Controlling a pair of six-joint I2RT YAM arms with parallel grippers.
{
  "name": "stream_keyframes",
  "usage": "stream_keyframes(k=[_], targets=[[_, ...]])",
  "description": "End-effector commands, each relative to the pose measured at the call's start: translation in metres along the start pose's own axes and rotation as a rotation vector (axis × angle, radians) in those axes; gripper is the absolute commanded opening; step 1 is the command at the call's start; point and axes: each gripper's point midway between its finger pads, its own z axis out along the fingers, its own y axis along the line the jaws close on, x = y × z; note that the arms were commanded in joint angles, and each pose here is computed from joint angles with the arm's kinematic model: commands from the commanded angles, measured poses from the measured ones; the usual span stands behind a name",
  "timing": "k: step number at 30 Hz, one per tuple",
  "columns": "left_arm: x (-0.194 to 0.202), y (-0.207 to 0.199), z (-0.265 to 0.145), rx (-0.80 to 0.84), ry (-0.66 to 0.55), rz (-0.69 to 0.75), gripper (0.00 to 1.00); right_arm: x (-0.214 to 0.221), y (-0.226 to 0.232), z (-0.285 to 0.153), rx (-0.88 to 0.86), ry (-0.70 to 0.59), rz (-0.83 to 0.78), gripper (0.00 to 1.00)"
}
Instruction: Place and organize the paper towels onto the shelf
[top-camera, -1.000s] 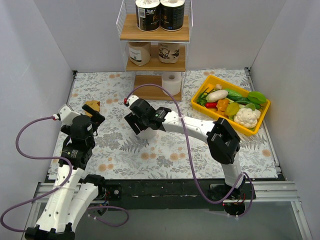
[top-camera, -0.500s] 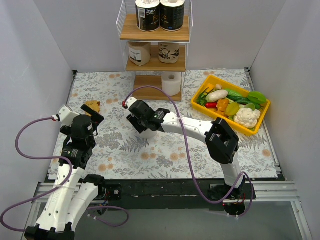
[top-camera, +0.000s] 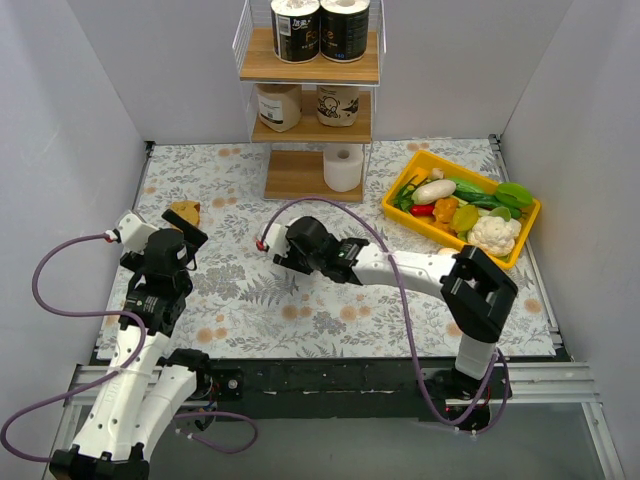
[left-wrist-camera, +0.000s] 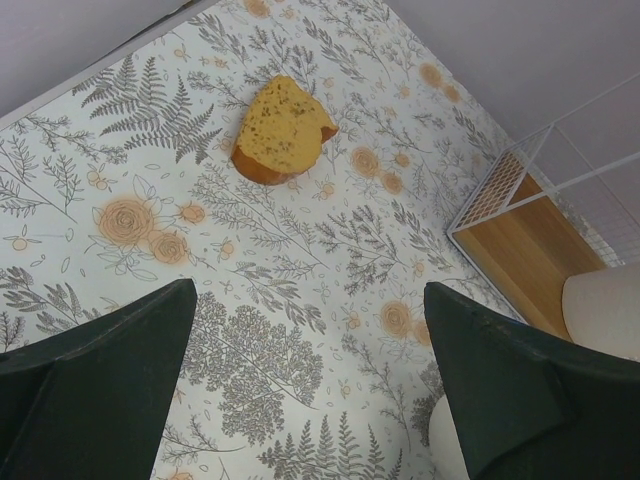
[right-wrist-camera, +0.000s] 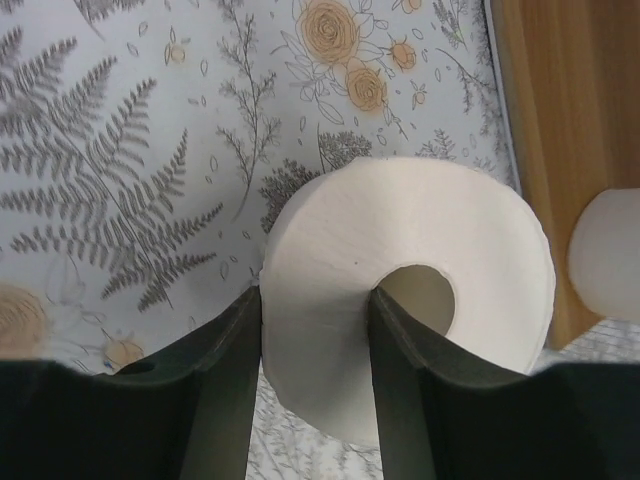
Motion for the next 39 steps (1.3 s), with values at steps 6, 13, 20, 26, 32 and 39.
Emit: stream_keyframes(k=[6, 13, 20, 26, 32, 39], targets=[[-0.003, 0.007, 0.001, -0.029, -0.024, 0.013, 0.98, -0.074, -0.063, -0.028, 0.226, -0.373, -0.533, 0.43], [0.000, 0.006, 0.000, -0.016, -0.013, 0.019, 0.98, -0.071, -0.101, -0.001, 0.249, -0.381, -0.605, 0.45], [0.002, 0.003, -0.001, 0.003, 0.000, 0.015, 0.98, -0.071, -0.124, 0.031, 0.266, -0.345, -0.681, 0.47], [0.003, 0.003, -0.002, 0.007, 0.002, 0.017, 0.98, -0.073, -0.140, 0.046, 0.274, -0.337, -0.681, 0.47], [0.001, 0.003, -0.003, 0.010, -0.006, 0.010, 0.98, -0.064, -0.149, 0.061, 0.268, -0.303, -0.691, 0.48], [0.000, 0.005, -0.005, 0.007, -0.007, 0.006, 0.98, -0.064, -0.163, 0.080, 0.292, -0.296, -0.712, 0.49]])
